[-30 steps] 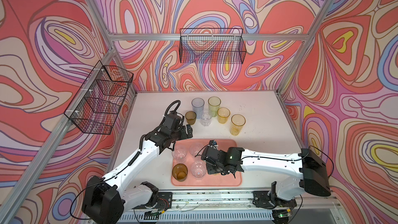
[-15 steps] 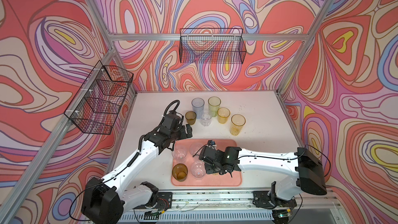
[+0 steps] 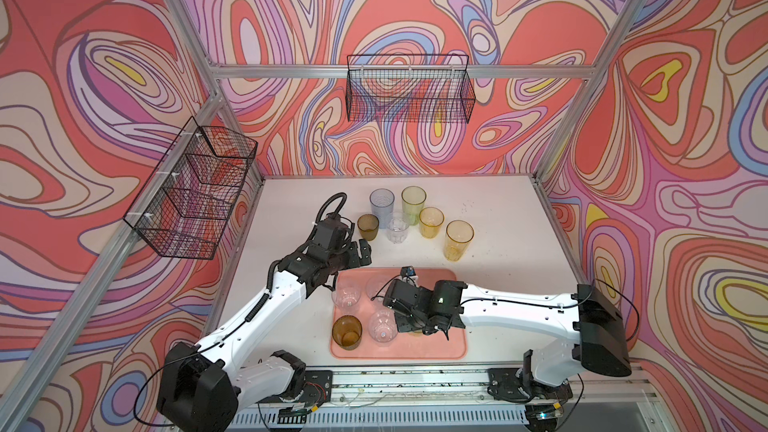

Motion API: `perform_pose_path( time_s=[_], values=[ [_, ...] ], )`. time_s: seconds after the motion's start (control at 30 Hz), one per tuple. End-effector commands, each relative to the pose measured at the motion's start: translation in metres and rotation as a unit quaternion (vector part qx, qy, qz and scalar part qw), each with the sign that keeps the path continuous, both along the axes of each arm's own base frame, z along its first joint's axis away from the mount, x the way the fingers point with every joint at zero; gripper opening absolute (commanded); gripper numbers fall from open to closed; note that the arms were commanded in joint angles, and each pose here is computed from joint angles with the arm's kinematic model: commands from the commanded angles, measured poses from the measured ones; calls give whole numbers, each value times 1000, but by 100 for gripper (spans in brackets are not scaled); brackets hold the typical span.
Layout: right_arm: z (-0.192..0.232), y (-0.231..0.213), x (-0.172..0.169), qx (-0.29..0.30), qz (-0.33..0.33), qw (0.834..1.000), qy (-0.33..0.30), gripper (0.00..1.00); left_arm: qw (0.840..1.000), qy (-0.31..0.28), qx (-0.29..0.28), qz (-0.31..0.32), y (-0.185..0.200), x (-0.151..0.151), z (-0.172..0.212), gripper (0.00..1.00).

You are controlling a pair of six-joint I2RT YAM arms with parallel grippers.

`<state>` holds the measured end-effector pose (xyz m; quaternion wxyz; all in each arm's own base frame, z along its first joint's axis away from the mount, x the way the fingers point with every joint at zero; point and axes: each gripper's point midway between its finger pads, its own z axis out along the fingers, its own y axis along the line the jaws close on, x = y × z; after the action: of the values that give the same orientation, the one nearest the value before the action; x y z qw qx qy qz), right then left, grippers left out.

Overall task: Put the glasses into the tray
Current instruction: 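Carry the green glass with the right gripper onto the pink tray beside the clear glasses, then open the right gripper to release the green glass while the left gripper rises, then move the left gripper down to the dimpled amber glass while the right gripper withdraws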

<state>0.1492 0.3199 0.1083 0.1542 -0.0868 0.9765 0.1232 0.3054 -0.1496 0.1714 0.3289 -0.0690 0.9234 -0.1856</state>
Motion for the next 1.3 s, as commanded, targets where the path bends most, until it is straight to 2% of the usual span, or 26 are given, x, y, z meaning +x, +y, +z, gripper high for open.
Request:
perform_pose_path(
  time_s=[0.0, 0.13, 0.27, 0.6, 0.9, 1.13, 1.27],
  values=[
    [22, 0, 7, 14, 0, 999, -31, 38, 1000, -19, -11, 1, 0, 4, 14, 100],
    [29, 6, 12, 28, 0, 999, -42, 48, 1000, -23, -7, 1, 0, 4, 14, 100],
    [36, 11, 17, 36, 4, 998, -54, 53, 1000, -26, -6, 0, 0, 5, 14, 100],
    [38, 10, 25, 31, 12, 997, -65, 56, 1000, -31, 4, 4, 4, 7, 16, 100],
    [55, 2, 48, 47, 14, 995, -89, 65, 1000, -28, -14, -1, -5, 12, 19, 100],
    [63, -8, 74, 46, 10, 991, -126, 83, 999, -32, -14, -1, -11, 25, 29, 100],
    [71, -13, 93, 53, 14, 987, -149, 97, 999, -36, -5, 0, -14, 37, 32, 100]
  ],
)
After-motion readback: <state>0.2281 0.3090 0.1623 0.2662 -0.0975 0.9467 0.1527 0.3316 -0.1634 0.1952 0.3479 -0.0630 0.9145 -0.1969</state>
